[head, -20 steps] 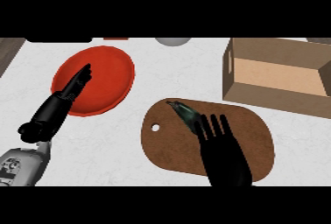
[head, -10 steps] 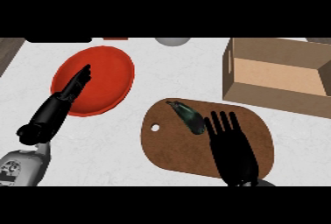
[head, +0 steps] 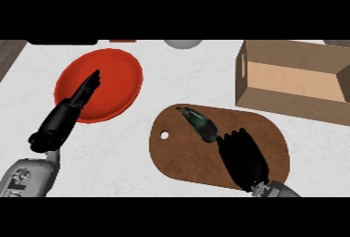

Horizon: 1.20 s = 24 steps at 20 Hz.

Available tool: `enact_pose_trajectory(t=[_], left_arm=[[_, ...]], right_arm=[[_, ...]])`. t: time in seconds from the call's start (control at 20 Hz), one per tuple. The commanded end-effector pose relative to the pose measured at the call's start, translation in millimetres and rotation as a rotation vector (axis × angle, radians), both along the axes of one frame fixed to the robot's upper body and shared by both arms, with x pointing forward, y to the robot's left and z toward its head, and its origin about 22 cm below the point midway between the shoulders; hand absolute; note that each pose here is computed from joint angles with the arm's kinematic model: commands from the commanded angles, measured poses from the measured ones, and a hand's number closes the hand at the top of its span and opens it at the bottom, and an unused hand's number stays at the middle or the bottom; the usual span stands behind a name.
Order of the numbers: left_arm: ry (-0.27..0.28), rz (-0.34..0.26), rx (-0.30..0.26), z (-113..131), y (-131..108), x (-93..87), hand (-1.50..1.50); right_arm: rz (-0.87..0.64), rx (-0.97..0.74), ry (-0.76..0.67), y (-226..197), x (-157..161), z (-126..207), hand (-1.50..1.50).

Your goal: Pick the bell pepper from the cutting board and place it in the cardboard box

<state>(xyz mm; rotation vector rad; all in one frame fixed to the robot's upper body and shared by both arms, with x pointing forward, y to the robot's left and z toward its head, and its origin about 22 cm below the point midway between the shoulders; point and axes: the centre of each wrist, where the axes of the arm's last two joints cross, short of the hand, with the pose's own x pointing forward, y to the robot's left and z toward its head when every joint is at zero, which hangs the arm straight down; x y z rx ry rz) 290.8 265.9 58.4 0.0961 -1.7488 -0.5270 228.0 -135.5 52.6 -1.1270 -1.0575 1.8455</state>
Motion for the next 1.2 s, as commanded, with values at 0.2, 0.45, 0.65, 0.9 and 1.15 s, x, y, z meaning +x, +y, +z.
enact_pose_trajectory(t=[0.2, 0.45, 0.65, 0.9, 1.15], left_arm=[[-0.015, -0.007, 0.016, -3, 12, -9.8, 0.0], [-0.003, -0.008, 0.003, 9, 5, 0.1, 0.0], [0.005, 0.024, -0.013, -2, 0, -7.7, 0.0], [-0.01, 0.013, 0.0, 8, 1, -6.6, 0.0], [0.0, 0.024, 0.008, 15, 17, 2.8, 0.0]], right_arm=[[0.128, 0.006, -0.107, 5, 20, -7, 1.5], [0.543, 0.375, 0.189, 9, -26, -9, 1.5], [0.733, 0.528, 0.2, -13, -32, 8, 1.5], [0.856, 0.567, 0.034, -41, -28, 69, 1.5], [0.763, 0.703, -0.065, -75, -26, 115, 1.5]])
